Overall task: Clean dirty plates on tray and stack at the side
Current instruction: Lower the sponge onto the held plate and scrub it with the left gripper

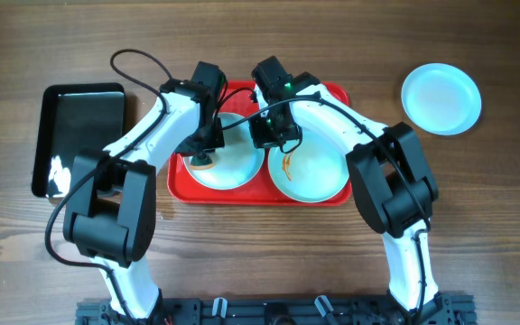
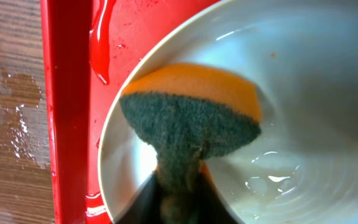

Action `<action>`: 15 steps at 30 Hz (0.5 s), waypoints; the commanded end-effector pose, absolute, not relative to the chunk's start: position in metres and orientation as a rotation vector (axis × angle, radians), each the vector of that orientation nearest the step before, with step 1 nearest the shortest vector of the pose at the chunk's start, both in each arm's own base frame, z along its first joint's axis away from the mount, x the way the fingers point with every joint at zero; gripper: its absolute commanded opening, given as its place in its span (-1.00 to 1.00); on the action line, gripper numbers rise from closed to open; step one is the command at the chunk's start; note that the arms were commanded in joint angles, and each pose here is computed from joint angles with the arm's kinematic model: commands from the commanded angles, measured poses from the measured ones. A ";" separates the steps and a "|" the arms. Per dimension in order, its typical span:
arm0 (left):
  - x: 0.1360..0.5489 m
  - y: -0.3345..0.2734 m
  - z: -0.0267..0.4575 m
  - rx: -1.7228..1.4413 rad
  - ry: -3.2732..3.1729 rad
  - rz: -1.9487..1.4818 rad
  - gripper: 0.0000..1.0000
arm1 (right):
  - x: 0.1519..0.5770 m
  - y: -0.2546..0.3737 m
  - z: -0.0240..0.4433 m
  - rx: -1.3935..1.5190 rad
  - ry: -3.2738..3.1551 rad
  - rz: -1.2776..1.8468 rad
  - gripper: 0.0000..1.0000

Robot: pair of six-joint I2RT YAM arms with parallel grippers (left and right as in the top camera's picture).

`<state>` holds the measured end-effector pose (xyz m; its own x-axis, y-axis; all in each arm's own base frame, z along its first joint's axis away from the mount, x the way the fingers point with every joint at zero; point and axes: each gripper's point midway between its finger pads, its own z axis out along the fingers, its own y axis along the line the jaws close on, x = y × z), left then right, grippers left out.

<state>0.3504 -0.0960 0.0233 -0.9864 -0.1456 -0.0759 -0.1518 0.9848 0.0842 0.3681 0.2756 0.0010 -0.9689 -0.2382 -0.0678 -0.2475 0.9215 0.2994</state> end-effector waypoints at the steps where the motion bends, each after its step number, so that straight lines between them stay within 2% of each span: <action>1: 0.353 -0.098 0.027 -0.235 3.039 0.108 -0.92 | 0.361 0.257 -0.025 -0.369 3.109 0.319 -0.91; 4: 0.353 -0.105 0.027 -0.233 3.046 0.050 -0.92 | 0.361 0.257 -0.025 -0.369 3.108 0.320 -0.91; 10: 0.357 -0.156 0.040 -0.182 3.039 -0.344 -0.92 | 0.361 0.257 -0.025 -0.368 3.106 0.322 -0.91; 15: 0.357 -0.170 0.041 -0.133 3.026 -0.375 -0.92 | 0.361 0.257 -0.025 -0.368 3.107 0.321 -0.91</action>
<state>0.3618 -0.1461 0.0261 -0.9882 -0.1327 -0.0769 -0.1189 0.9795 -0.1627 0.3681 0.2758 0.0010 -0.9697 -0.2351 -0.0668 -0.2442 0.9219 0.3008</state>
